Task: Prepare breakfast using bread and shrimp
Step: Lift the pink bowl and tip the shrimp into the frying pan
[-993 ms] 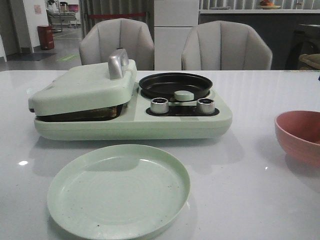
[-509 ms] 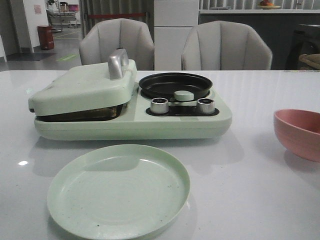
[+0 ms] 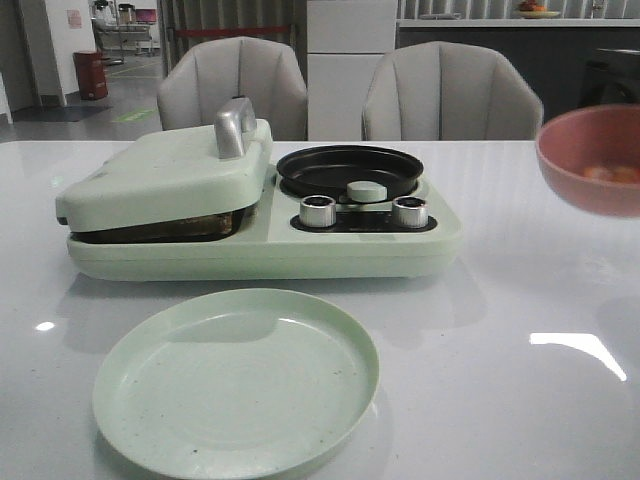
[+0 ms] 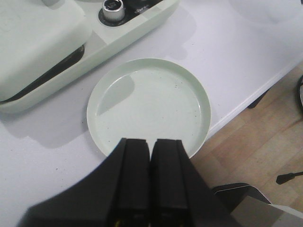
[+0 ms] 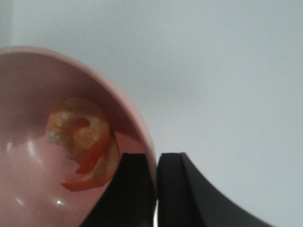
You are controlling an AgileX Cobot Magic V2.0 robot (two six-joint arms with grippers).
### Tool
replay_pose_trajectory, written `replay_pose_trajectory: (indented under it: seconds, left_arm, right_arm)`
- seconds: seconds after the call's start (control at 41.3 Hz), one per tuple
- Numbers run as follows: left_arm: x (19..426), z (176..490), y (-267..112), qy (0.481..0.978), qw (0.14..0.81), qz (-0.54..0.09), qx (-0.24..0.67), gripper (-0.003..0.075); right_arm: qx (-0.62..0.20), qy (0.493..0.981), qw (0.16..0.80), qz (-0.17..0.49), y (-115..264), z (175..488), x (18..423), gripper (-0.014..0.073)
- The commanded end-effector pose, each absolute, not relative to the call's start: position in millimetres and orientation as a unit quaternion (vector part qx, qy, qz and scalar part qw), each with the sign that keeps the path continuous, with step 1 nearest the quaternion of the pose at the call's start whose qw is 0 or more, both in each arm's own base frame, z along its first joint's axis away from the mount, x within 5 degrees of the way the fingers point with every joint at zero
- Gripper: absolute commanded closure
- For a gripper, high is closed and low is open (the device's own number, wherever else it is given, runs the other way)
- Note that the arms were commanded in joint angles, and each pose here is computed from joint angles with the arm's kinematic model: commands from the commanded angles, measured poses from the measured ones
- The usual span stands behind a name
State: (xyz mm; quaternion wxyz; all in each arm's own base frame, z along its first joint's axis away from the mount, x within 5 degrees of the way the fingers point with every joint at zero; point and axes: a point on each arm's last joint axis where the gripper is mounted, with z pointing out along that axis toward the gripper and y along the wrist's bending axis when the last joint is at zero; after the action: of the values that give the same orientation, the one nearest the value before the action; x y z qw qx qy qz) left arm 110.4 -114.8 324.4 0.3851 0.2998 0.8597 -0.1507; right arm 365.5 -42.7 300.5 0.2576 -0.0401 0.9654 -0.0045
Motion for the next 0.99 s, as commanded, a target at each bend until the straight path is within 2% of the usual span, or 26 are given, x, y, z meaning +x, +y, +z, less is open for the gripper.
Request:
replay_pose_trajectory:
  seconds: [0.0, 0.194, 0.339, 0.605, 0.969]
  left_arm:
    - [111.2, 339.0, -119.2, 0.839, 0.421, -0.179, 0.295, 0.0619]
    - [111.2, 339.0, -119.2, 0.839, 0.421, -0.179, 0.295, 0.0619]
    - [111.2, 339.0, -119.2, 0.839, 0.421, -0.179, 0.295, 0.0619]
    - [111.2, 339.0, -119.2, 0.839, 0.421, -0.179, 0.295, 0.0619]
    - [111.2, 339.0, -119.2, 0.839, 0.421, -0.179, 0.295, 0.0619]
  right_arm:
    - [-0.095, 0.928, 0.358, -0.046, -17.5, 366.2, 363.4, 0.0579]
    - [-0.17, 0.875, 0.437, -0.122, 50.4, 411.9, 370.7, 0.0579]
    - [-0.188, 0.826, 0.504, -0.167, 99.6, 426.2, 376.5, 0.0579]
    - [-0.217, 0.751, 0.565, -0.263, 161.2, 408.7, 401.4, 0.0579]
    - [-0.245, 0.64, 0.604, -0.407, 208.6, 380.5, 419.3, 0.0579]
